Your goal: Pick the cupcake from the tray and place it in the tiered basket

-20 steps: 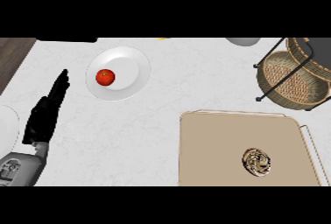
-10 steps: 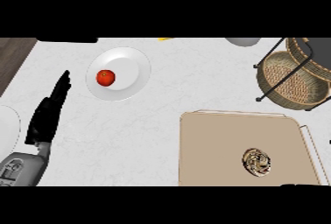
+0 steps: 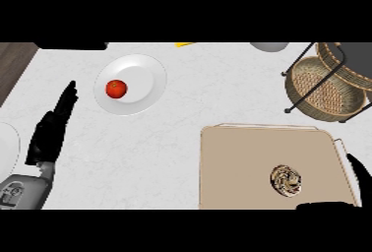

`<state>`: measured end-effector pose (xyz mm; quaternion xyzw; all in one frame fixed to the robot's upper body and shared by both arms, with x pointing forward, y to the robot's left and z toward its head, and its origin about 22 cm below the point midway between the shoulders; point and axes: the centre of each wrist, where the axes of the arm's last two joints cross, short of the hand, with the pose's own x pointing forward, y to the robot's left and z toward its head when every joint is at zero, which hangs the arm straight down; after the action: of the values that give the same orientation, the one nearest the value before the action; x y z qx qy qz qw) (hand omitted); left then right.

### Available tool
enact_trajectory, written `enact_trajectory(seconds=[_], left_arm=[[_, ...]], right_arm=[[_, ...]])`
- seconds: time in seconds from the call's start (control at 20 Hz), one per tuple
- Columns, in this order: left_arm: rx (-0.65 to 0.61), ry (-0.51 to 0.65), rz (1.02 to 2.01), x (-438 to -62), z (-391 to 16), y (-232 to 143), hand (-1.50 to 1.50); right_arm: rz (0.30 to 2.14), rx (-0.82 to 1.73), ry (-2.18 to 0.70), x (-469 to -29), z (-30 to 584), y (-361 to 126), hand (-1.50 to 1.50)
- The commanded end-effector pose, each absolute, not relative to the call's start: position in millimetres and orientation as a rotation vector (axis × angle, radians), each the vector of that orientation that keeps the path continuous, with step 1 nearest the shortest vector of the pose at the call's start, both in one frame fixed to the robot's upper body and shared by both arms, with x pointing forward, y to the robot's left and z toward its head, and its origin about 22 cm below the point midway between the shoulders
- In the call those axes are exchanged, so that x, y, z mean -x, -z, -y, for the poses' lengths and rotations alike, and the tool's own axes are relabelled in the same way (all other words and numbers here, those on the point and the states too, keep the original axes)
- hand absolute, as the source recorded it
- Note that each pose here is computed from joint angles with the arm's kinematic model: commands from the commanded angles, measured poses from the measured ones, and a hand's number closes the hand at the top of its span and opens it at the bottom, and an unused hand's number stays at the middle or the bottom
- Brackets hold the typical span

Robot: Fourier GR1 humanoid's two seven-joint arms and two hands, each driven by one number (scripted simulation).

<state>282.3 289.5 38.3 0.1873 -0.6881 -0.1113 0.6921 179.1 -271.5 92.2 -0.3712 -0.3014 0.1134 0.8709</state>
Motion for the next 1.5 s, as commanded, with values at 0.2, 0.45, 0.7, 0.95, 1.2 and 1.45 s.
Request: enact_trajectory(seconds=[0.2, 0.45, 0.7, 0.95, 1.2, 1.45], left_arm=[[-0.419, 0.241, 1.547, -281.2, -293.2, -40.1, 0.00], [-0.421, 0.244, 1.529, -280.2, -299.5, -38.6, 0.00], [-0.417, 0.246, 1.533, -287.0, -300.6, -34.2, 0.00], [-0.424, 0.250, 1.534, -287.1, -293.8, -46.5, 0.00], [-0.443, 0.234, 1.539, -274.5, -303.4, -39.7, 0.00], [-0.431, 0.244, 1.535, -280.0, -285.8, -38.9, 0.00]], right_arm=[[0.480, 0.852, -0.219, -187.8, 259.1, -83.4, -1.50], [0.464, 0.827, -0.223, -196.9, 256.2, -81.8, -1.50], [0.416, 0.830, -0.208, -214.8, 255.1, -64.5, -1.50], [0.416, 0.809, -0.189, -206.0, 238.0, -40.2, -1.50], [0.413, 0.803, -0.198, -204.1, 232.2, -31.5, -1.50], [0.398, 0.790, -0.207, -226.6, 229.4, -33.9, -1.50]])
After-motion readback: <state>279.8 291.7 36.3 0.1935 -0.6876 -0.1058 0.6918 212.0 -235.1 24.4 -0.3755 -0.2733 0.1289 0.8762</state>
